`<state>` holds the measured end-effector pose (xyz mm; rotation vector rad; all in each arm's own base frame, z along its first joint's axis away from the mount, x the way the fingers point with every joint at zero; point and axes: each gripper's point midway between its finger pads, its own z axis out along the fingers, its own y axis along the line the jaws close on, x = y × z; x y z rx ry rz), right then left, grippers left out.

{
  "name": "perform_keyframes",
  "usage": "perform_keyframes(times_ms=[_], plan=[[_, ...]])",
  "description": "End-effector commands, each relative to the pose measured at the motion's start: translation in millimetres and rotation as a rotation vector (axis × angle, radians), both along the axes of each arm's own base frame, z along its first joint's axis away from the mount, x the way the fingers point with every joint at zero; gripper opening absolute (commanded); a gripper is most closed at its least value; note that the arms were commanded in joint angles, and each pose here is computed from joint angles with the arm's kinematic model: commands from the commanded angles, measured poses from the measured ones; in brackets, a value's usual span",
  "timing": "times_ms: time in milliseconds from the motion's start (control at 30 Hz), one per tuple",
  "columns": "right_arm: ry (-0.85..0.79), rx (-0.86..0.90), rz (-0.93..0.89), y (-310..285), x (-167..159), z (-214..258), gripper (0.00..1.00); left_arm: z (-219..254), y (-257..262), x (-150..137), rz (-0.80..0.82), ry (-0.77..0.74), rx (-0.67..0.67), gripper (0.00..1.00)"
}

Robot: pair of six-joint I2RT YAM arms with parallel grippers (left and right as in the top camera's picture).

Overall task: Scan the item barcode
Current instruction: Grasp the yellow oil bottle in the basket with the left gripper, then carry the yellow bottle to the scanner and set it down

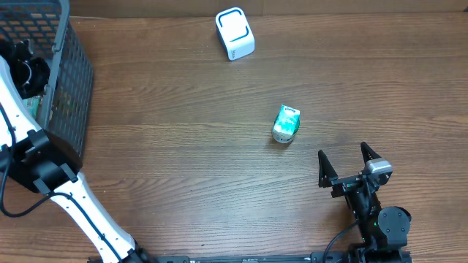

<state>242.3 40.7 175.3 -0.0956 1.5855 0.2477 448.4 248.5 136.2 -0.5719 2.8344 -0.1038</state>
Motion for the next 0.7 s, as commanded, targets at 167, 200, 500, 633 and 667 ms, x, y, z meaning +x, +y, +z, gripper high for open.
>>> perform_keyframes(times_ms=[167, 200, 500, 633, 667], plan=[[-0.003, -0.001, 0.002, 0, 0, -2, 1.0, 187, -8, -20, 0.167, -0.391, 0.161, 0.45], [-0.003, -0.001, 0.002, 0, 0, -2, 1.0, 202, -12, -25, 0.178, -0.425, 0.163, 0.44], [-0.003, -0.001, 0.002, 0, 0, -2, 1.0, 294, -103, -76, 0.073, -0.615, 0.084, 0.43], [-0.003, -0.001, 0.002, 0, 0, -2, 1.0, 305, -146, -82, -0.017, -0.633, 0.064, 0.41], [-0.003, -0.001, 0.002, 0, 0, -2, 1.0, 307, -155, -81, -0.041, -0.637, 0.059, 0.42]])
